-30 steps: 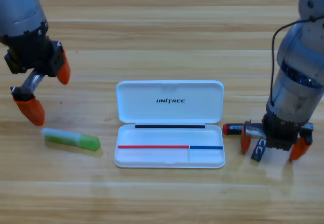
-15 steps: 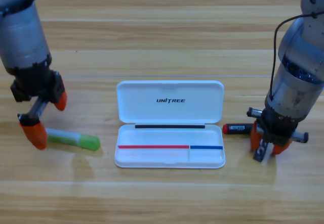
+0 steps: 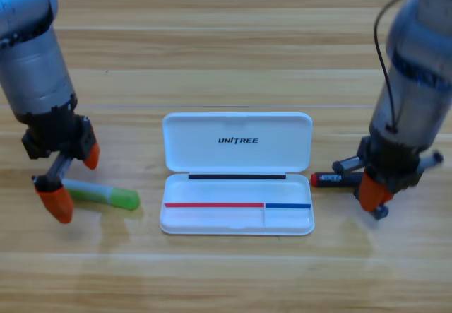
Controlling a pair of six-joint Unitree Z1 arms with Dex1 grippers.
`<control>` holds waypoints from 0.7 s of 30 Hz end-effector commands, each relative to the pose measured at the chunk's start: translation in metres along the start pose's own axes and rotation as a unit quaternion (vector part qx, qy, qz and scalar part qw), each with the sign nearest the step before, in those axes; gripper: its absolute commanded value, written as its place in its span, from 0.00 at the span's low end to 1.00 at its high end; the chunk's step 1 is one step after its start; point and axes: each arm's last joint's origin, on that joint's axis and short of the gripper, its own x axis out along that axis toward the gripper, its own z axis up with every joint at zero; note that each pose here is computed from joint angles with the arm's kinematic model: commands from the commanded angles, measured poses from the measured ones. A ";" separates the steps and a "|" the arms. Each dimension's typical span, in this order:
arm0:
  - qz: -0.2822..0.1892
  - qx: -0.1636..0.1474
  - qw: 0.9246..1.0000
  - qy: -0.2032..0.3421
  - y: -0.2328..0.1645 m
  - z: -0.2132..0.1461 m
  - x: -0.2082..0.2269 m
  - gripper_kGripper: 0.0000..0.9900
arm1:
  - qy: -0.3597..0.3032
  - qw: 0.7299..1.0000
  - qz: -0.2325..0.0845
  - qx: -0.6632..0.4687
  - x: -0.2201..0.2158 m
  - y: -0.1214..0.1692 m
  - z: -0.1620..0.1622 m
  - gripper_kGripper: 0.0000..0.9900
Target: Clean up eraser and pencils
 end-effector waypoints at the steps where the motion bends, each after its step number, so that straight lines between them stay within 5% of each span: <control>1: -0.015 -0.013 1.000 0.001 0.005 -0.005 0.028 0.99 | 0.052 0.956 0.047 -0.283 -0.022 0.030 -0.018 0.00; 9: 0.010 -0.011 1.000 -0.004 0.007 -0.006 0.040 0.99 | 0.035 0.886 0.075 -0.456 -0.022 0.057 -0.009 0.00; 21: 0.022 -0.005 1.000 0.001 0.007 -0.009 0.064 1.00 | 0.033 0.856 0.053 -0.513 0.013 0.093 0.029 0.00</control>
